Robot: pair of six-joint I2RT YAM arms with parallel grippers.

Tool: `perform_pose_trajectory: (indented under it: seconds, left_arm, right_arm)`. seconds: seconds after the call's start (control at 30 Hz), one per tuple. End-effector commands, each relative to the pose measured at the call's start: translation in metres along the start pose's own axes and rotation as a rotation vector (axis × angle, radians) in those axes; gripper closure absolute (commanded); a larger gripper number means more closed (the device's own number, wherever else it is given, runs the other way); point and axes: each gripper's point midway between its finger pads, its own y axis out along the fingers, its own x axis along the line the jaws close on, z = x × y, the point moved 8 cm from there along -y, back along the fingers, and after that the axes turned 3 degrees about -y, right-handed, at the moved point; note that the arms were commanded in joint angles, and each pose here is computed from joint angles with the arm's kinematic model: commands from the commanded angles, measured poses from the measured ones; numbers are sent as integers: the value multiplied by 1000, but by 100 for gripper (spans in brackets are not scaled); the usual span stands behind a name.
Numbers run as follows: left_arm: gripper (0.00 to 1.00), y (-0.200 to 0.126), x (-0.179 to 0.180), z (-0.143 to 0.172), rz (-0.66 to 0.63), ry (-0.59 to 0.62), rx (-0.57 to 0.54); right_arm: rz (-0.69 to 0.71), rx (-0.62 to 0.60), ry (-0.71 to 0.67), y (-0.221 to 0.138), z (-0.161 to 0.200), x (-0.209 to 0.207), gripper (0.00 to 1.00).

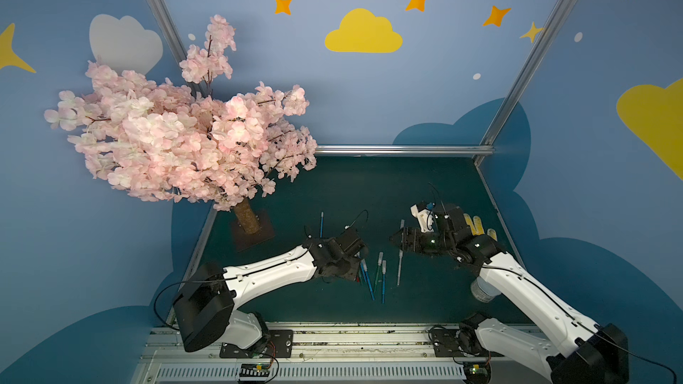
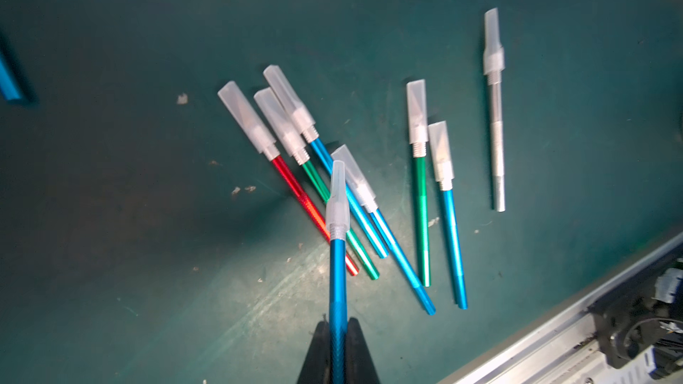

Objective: Remove protective caps from carving knives
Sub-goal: Pick up the carving knife from the center of the board, then place the carving knife at the center of the board.

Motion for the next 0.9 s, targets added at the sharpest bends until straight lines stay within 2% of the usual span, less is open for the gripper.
perform_pose_trajectory:
  seconds: [0.0, 0.17, 0.5, 0.87]
  left_arm:
    - [90, -2, 6, 1, -25, -23, -20]
    - [90, -5, 21, 3, -96, -53, -38]
    - [89, -7, 61, 16, -124, -160, -81]
    - [85, 22, 77, 36, -159, -221, -12]
  right_arm:
    - [-18, -5, -10, 0, 0, 3, 19]
    - [-13, 7, -13, 2, 2, 2, 19]
    - [-12, 24, -16, 9, 3, 2, 19]
    - [-8, 30, -23, 11, 4, 3, 19]
